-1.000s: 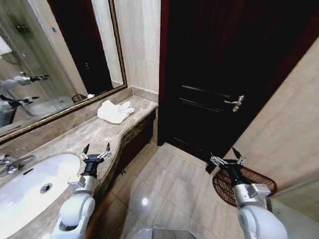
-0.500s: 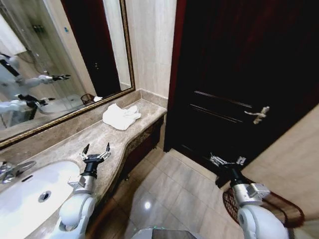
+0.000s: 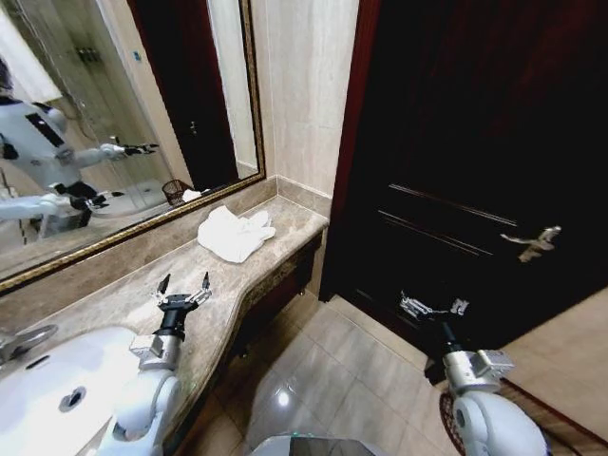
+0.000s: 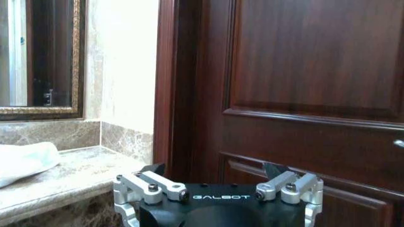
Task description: Discard the used towel into the hamper.
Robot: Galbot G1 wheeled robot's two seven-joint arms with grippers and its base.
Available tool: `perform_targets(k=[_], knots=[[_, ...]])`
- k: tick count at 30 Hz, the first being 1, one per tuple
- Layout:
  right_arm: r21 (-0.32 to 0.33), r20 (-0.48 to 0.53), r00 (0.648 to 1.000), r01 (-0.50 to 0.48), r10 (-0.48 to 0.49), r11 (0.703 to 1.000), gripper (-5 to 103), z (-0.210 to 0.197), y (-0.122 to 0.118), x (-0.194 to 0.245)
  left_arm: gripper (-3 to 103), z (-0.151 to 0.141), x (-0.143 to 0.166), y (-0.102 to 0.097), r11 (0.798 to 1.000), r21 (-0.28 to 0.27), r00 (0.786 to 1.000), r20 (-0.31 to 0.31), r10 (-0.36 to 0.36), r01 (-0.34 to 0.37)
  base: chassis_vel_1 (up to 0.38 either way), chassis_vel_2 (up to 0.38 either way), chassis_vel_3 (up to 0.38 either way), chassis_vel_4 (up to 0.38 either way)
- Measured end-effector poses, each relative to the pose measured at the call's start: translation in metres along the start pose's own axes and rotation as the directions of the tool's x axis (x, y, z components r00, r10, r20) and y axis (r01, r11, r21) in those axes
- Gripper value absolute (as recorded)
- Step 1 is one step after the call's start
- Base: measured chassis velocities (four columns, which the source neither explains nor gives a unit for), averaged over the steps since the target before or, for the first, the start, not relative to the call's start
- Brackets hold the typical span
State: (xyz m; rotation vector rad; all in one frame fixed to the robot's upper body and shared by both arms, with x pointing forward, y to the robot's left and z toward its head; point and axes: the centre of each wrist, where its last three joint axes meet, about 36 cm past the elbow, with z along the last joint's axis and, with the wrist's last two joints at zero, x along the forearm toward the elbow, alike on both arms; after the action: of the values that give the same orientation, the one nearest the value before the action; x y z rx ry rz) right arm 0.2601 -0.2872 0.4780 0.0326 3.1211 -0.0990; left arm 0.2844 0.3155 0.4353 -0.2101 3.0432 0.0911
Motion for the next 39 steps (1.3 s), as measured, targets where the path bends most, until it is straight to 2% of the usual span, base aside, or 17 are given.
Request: perform_targets(k=[12, 15, 18, 21, 22, 24, 28, 31, 39], knots=[[0.001, 0.004, 1.000, 0.013, -0.013, 1.000, 100, 0.001, 0.001, 0.000, 100, -0.012, -0.007, -0.006, 0.999, -0.002, 0.999, 0.005, 0.035, -0.035, -0.153, 0.146, 0.157, -0.145], [0.008, -0.003, 1.000, 0.018, -0.018, 1.000, 100, 0.002, 0.002, 0.001, 100, -0.022, -0.010, -0.008, 1.000, -0.005, 1.000, -0.004, 0.031, -0.031, -0.121, 0.101, 0.112, -0.079], [0.007, -0.020, 1.000, 0.015, -0.015, 1.000, 100, 0.003, 0.003, 0.003, 100, -0.044, -0.012, -0.012, 0.999, -0.005, 0.999, -0.018, 0.034, -0.034, -0.079, 0.062, 0.054, -0.014], [-0.001, -0.025, 1.000, 0.013, -0.013, 1.000, 100, 0.006, 0.004, 0.002, 100, -0.054, -0.019, -0.013, 0.999, 0.002, 0.999, -0.013, 0.038, -0.038, -0.030, 0.014, 0.001, -0.004], [-0.008, -0.026, 1.000, 0.013, -0.013, 1.000, 100, 0.006, 0.004, 0.001, 100, -0.060, -0.027, -0.013, 0.999, 0.019, 0.999, 0.000, 0.047, -0.047, 0.000, 0.000, 0.000, 0.000], [-0.009, -0.028, 1.000, 0.013, -0.013, 1.000, 100, 0.006, 0.004, 0.001, 100, -0.061, -0.031, -0.013, 0.999, 0.026, 0.999, 0.001, 0.048, -0.048, 0.000, 0.000, 0.000, 0.000], [-0.004, -0.030, 1.000, 0.007, -0.007, 1.000, 100, 0.005, 0.003, 0.000, 100, -0.064, -0.057, -0.009, 0.997, 0.051, 0.998, -0.027, 0.054, -0.053, 0.032, -0.005, -0.012, 0.012], [0.002, -0.029, 1.000, -0.005, 0.005, 1.000, 100, 0.004, 0.001, 0.000, 100, -0.060, -0.068, -0.005, 0.997, 0.049, 0.998, -0.034, 0.061, -0.059, 0.000, 0.000, 0.000, 0.000], [0.002, -0.037, 0.999, -0.025, 0.025, 1.000, 100, 0.006, -0.002, 0.001, 100, -0.051, -0.078, -0.005, 0.996, 0.051, 0.994, -0.084, 0.074, -0.070, 0.000, 0.000, 0.000, 0.000]])
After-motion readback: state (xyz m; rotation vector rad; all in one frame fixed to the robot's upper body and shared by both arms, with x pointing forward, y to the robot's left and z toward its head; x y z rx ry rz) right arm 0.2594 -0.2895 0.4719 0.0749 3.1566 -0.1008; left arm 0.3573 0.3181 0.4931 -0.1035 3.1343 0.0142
